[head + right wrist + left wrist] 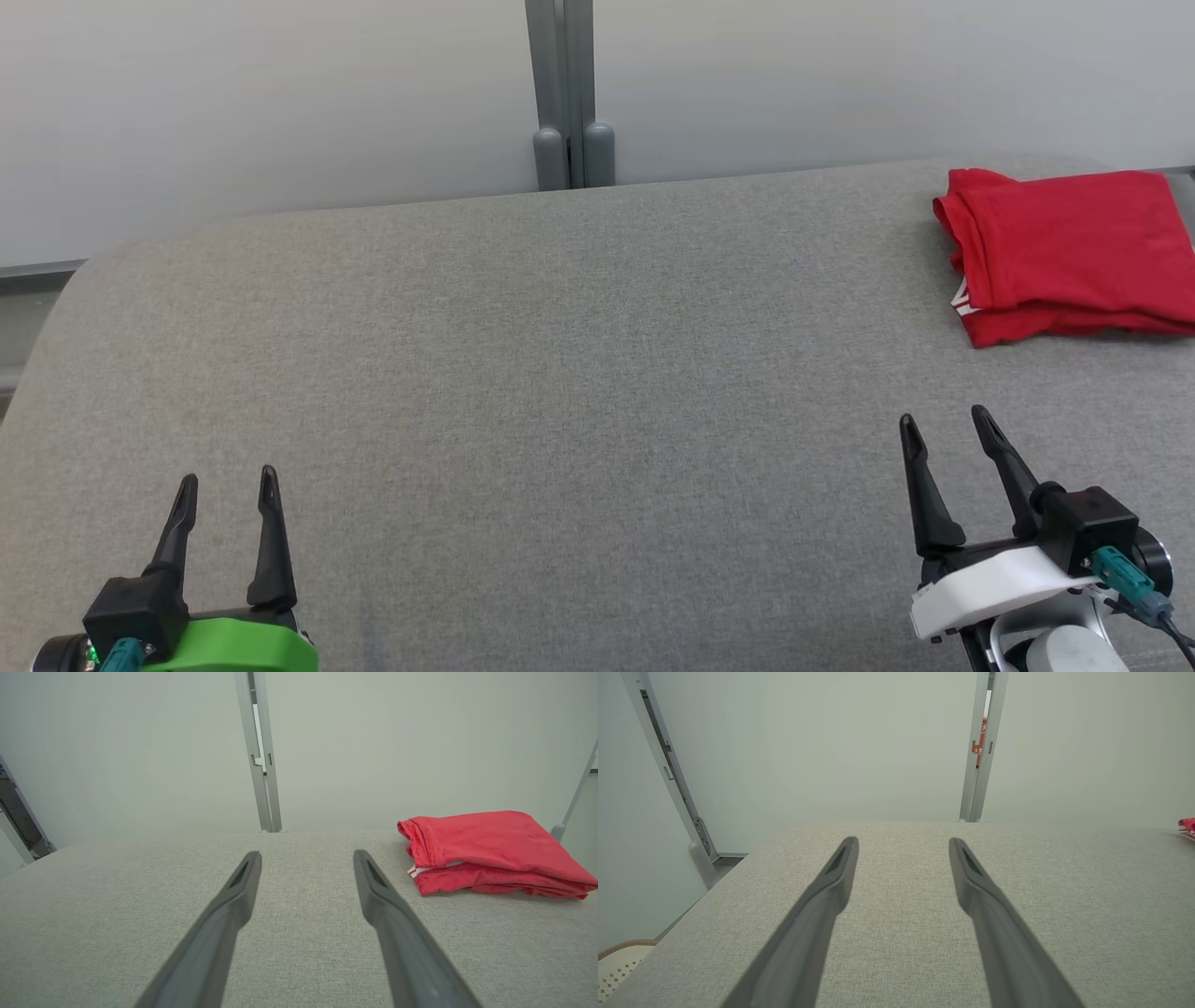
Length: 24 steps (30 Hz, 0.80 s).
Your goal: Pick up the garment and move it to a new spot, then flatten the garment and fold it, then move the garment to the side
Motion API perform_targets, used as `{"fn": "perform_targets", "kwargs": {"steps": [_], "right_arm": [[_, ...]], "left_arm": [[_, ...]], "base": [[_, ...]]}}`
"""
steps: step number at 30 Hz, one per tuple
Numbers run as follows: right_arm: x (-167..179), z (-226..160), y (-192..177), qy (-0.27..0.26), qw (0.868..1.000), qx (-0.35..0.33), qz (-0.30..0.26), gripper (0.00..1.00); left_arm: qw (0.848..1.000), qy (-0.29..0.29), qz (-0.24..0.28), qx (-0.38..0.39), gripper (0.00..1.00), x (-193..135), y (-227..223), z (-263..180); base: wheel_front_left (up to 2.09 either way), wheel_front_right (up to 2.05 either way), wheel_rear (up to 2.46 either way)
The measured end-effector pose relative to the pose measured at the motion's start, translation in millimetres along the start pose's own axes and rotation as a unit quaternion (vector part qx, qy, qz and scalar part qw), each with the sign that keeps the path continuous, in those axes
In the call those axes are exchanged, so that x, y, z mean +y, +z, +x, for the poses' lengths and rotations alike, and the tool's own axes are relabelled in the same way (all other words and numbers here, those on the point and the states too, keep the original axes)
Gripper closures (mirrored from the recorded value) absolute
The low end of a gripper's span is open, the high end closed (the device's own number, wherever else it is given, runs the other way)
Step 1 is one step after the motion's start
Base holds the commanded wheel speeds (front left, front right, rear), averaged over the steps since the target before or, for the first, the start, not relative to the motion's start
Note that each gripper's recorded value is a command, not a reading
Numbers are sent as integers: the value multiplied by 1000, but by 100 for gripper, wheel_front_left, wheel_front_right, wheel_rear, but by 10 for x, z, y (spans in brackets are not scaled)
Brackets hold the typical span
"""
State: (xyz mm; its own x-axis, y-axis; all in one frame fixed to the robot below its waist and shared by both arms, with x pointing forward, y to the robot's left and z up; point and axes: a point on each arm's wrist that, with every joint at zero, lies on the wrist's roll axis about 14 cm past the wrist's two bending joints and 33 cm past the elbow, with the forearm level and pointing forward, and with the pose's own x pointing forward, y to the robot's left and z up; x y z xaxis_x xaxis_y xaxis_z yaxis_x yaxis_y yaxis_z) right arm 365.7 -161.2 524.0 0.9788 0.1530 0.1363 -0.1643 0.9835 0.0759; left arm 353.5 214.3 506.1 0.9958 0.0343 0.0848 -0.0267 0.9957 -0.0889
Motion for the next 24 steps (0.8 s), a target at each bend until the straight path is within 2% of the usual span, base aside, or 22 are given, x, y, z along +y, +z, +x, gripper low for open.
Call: {"fn": "perform_targets", "kwargs": {"steps": [24], "right_arm": [[-12,-5,23,-5,1000,-4,3,0]], "left_arm": [[1000,5,-12,3,0,16,-26,-26]], "base": [[0,0,0]]}}
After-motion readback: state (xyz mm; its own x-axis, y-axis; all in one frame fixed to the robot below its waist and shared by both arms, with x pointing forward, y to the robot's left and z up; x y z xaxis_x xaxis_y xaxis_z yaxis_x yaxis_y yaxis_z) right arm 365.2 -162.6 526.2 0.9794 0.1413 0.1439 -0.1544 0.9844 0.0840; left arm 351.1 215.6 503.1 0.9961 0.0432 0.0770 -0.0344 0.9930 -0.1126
